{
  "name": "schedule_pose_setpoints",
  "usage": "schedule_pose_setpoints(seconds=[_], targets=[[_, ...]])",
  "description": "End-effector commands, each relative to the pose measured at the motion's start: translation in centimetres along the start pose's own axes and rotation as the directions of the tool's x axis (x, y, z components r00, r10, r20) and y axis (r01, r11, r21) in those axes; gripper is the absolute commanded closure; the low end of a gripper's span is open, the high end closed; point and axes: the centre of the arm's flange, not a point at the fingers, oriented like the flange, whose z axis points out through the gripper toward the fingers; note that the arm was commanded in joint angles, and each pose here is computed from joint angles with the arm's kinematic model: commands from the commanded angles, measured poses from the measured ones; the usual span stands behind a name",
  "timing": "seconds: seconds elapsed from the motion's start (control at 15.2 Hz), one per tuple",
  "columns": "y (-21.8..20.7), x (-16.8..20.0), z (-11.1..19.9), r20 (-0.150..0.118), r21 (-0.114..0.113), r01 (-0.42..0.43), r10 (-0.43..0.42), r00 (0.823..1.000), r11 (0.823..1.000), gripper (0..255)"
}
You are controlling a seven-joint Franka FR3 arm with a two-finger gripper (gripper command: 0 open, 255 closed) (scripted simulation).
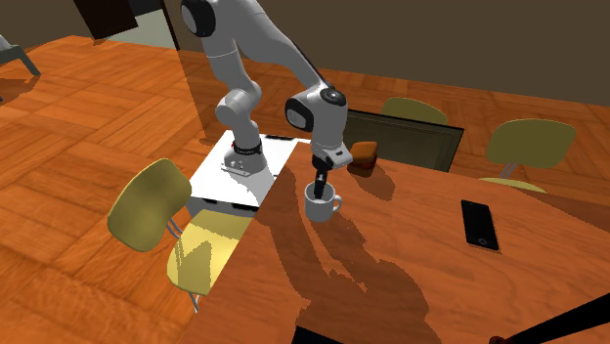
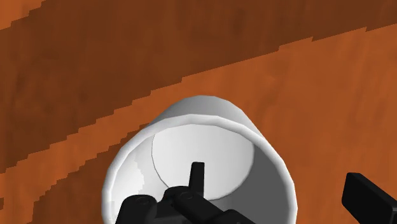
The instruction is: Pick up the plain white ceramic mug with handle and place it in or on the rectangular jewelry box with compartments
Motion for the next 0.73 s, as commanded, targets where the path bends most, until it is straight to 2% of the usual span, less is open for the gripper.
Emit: schedule_pose_setpoints(seconds=[0.0, 0.26, 0.33, 0.66], targets=[[0.02, -0.01, 0.05, 0.000, 0.000, 0.000, 0.000, 1.000, 1.000, 0], [0.02, -0.01, 0.04, 0.000, 0.000, 0.000, 0.000, 1.000, 1.000, 0], [0.02, -0.01, 0.04, 0.000, 0.000, 0.000, 0.000, 1.000, 1.000, 255], [0.02, -0.01, 0.05, 0.000, 0.000, 0.000, 0.000, 1.000, 1.000, 255]])
